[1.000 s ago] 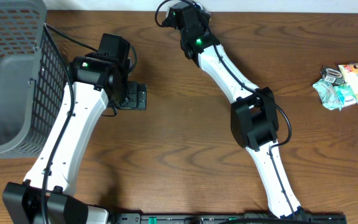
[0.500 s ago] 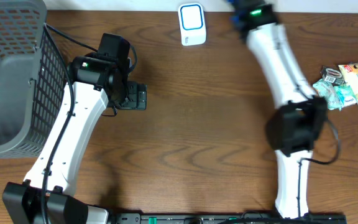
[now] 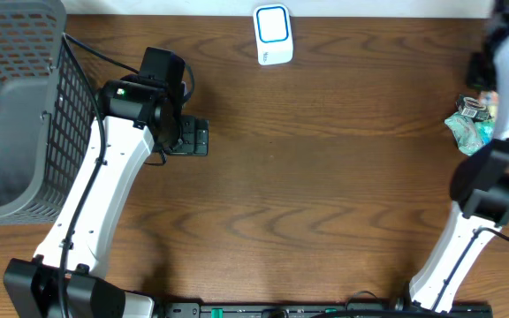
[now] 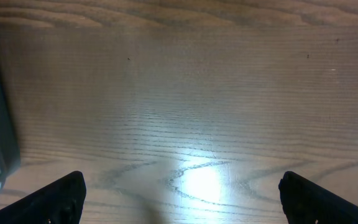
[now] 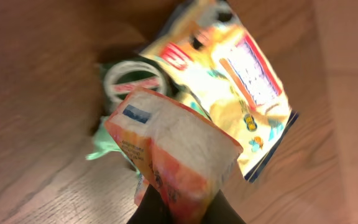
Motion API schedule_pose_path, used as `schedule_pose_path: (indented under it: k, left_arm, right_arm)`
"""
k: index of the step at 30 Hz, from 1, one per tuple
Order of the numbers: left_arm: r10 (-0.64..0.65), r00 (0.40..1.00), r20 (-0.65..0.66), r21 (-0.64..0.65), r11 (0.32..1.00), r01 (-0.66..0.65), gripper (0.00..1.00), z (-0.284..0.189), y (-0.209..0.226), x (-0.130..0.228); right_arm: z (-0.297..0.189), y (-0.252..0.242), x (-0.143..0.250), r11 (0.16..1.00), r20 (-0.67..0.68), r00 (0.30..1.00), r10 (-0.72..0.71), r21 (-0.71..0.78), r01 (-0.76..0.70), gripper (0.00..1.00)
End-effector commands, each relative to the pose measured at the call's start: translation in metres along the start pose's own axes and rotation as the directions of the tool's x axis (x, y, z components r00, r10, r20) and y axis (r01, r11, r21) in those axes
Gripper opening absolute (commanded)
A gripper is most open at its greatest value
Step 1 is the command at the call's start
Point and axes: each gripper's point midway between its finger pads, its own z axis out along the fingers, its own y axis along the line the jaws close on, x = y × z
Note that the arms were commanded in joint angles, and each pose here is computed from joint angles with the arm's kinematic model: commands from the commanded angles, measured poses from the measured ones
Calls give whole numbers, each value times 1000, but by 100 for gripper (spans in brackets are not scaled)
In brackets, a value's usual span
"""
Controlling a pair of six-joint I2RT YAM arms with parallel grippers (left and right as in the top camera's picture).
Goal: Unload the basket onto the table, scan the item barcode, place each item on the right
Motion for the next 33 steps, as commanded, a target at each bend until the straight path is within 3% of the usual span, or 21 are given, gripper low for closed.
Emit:
schedule_pose_path:
  k: [1, 3, 5, 6, 7, 10, 20, 26, 33]
  left_arm:
    - [-5, 1000, -7, -7, 1000, 5, 98, 1, 1, 1]
    - [-5, 1000, -7, -7, 1000, 5, 98, 1, 1, 1]
    - [-5, 1000, -7, -7, 1000, 5, 98, 1, 1, 1]
    - [-5, 1000, -7, -7, 1000, 5, 98, 1, 1, 1]
    - [-5, 1000, -7, -7, 1000, 5, 98, 1, 1, 1]
    - [-5, 1000, -7, -7, 1000, 5, 98, 1, 1, 1]
    - [-5, 1000, -7, -7, 1000, 5, 98, 1, 1, 1]
    - [-5, 1000, -7, -7, 1000, 5, 98, 1, 1, 1]
    - [-5, 1000, -7, -7, 1000, 5, 98, 1, 1, 1]
  right_arm:
    - [11, -3, 7, 990, -47, 994, 99, -99, -103, 1]
    - [19, -16, 12, 988, -70, 990, 119, -87, -125, 1]
    - [26, -23, 15, 987, -83, 988, 132, -79, -139, 24]
    - [29, -26, 17, 986, -89, 986, 139, -76, -146, 94]
    - [30, -27, 17, 986, -90, 986, 141, -76, -148, 99]
    - [31, -26, 18, 986, -93, 986, 141, -81, -149, 99]
    - [4, 6, 24, 946, -118, 988, 99, -298, -130, 99]
    - [-107, 37, 19, 808, 117, 993, -20, -583, 85, 99]
    - [-241, 25, 58, 769, 340, 940, -1, -600, 218, 99]
